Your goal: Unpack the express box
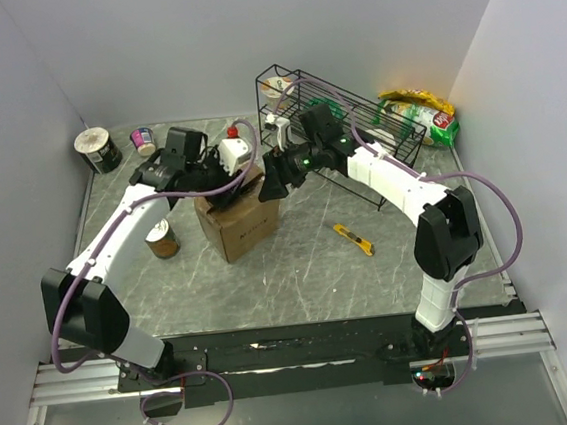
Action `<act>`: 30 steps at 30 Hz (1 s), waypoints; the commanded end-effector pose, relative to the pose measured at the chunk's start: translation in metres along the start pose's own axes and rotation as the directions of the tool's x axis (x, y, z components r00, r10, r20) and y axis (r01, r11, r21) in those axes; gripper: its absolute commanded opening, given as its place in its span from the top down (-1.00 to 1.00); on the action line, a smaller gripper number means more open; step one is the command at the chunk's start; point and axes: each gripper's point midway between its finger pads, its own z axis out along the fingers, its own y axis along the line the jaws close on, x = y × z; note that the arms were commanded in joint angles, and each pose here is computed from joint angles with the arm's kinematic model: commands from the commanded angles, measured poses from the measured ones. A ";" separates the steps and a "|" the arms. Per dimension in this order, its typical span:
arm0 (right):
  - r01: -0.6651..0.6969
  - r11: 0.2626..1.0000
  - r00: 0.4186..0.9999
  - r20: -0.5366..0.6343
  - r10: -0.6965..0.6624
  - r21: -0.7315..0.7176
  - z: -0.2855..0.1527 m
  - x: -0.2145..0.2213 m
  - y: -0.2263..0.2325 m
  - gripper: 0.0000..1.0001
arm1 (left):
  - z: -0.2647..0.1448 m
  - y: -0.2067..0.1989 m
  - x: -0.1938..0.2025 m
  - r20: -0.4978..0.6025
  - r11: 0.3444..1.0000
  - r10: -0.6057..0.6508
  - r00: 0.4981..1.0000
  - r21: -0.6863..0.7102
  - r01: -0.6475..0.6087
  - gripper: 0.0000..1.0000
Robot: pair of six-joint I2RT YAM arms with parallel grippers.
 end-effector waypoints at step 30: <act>0.041 0.991 0.956 -0.293 -0.003 0.124 -0.022 0.084 -0.032 -0.50 | -0.056 -0.009 -0.051 0.116 0.616 -0.675 0.729 0.632 0.470 0.98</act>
